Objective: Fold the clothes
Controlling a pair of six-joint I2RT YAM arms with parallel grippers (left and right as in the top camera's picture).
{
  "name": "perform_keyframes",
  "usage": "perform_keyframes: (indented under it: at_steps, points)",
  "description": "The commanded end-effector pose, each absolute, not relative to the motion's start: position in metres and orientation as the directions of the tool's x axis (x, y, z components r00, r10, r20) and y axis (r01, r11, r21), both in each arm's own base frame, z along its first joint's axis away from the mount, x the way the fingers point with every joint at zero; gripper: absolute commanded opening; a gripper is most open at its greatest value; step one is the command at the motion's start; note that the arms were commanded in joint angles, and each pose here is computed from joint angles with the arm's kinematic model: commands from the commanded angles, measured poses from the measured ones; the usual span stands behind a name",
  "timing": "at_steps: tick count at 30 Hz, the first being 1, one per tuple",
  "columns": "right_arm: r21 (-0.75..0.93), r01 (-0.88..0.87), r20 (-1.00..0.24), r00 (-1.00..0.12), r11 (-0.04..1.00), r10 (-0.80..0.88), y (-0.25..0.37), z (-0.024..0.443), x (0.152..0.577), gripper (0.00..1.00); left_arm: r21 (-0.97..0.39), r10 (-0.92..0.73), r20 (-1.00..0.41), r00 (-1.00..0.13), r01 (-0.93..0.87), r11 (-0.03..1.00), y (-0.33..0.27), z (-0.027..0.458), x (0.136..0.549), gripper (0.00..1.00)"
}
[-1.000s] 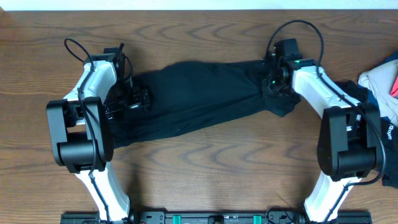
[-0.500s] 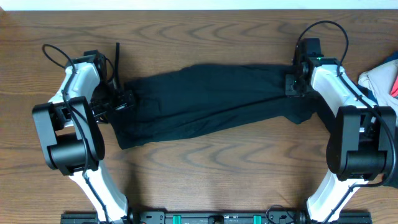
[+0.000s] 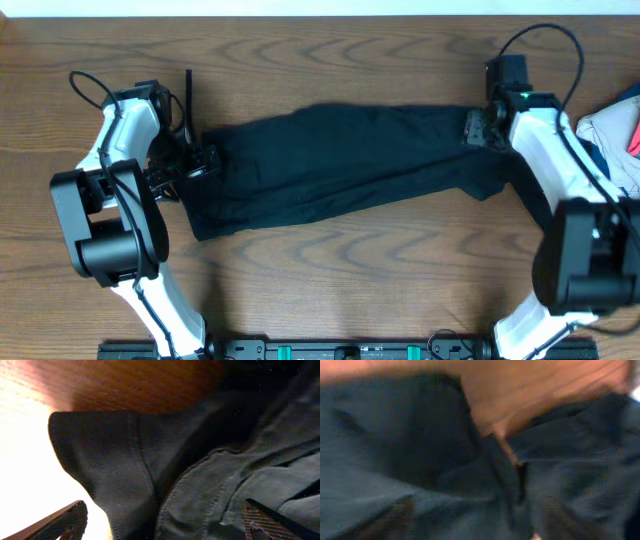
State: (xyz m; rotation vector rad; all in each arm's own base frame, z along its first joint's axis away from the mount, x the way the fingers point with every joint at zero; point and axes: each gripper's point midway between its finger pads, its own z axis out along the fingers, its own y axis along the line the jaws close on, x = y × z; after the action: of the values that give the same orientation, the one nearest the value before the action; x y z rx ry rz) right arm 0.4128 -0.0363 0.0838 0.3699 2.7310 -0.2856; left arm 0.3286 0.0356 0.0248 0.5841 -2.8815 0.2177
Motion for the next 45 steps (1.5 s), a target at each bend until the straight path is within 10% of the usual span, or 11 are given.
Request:
perform_keyframes:
  at_steps: [1,23,45]
  points:
    - [-0.141,0.324,-0.476,-0.851,0.935,0.223,-0.039,0.124,0.412,0.99,-0.135,-0.375,0.174,-0.91,-0.4,0.907,0.037,0.036,0.338,0.98]
    - [0.079,-0.178,-0.372,-0.918,0.981,-0.137,-0.03,0.067,0.421,0.99,-0.134,-0.382,0.176,-0.908,-0.406,0.904,0.037,0.035,0.338,0.98]
    - [0.244,-0.028,-0.125,-0.992,0.969,0.003,-0.027,-0.005,0.387,0.99,-0.134,-0.381,0.176,-0.908,-0.406,0.904,0.037,0.035,0.338,0.98]
